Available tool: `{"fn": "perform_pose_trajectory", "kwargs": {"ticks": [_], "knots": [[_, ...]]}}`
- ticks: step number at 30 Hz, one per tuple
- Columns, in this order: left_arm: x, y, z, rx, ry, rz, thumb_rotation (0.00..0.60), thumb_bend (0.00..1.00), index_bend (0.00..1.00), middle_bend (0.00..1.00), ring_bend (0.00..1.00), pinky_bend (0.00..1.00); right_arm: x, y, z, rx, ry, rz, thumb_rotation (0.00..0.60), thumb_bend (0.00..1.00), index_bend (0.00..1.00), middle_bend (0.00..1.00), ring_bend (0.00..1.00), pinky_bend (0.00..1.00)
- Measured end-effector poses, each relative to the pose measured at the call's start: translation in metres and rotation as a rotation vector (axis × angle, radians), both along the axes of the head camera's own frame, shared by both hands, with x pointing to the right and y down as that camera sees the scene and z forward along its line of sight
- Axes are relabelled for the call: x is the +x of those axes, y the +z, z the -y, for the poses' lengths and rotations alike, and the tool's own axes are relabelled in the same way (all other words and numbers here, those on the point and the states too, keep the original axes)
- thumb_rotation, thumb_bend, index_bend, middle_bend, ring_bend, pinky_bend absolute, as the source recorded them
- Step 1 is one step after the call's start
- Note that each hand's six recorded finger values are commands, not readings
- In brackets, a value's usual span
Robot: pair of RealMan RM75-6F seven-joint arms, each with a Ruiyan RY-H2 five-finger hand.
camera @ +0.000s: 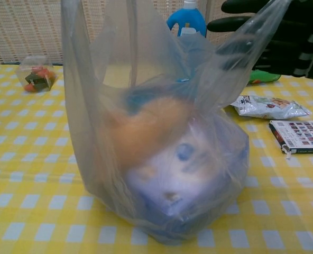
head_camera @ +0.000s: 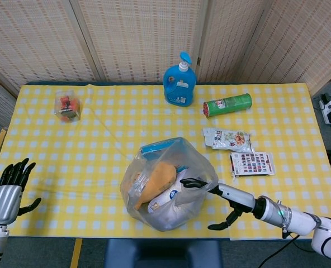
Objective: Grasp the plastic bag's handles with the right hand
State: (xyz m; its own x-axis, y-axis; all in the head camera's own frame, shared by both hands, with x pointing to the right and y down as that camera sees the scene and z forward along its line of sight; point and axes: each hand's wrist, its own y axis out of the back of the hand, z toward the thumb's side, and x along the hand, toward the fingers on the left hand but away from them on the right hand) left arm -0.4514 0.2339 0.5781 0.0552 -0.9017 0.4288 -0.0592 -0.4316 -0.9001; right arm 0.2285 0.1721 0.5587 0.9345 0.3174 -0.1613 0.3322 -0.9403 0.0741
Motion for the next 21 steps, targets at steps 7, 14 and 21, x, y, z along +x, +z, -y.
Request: {"fn": "perform_pose_trajectory", "kwargs": {"ticks": [7,14,21], "knots": [[0.002,0.0,-0.001,-0.002,0.005,-0.005,0.6,0.23,0.0,0.0,0.02,0.0,-0.019,0.0,0.001,0.027,-0.02,0.014,0.6,0.28,0.0,0.0,0.0,0.0],[0.001,-0.001,-0.001,0.0,0.002,-0.007,0.6,0.23,0.0,0.0,0.02,0.0,-0.037,0.0,0.004,0.023,-0.032,0.047,0.6,0.28,0.0,0.0,0.0,0.0],[0.002,0.001,-0.001,-0.01,0.007,-0.01,0.6,0.23,0.0,0.0,0.02,0.0,-0.047,0.0,0.008,0.031,-0.029,0.073,0.6,0.28,0.0,0.0,0.0,0.0]]}}
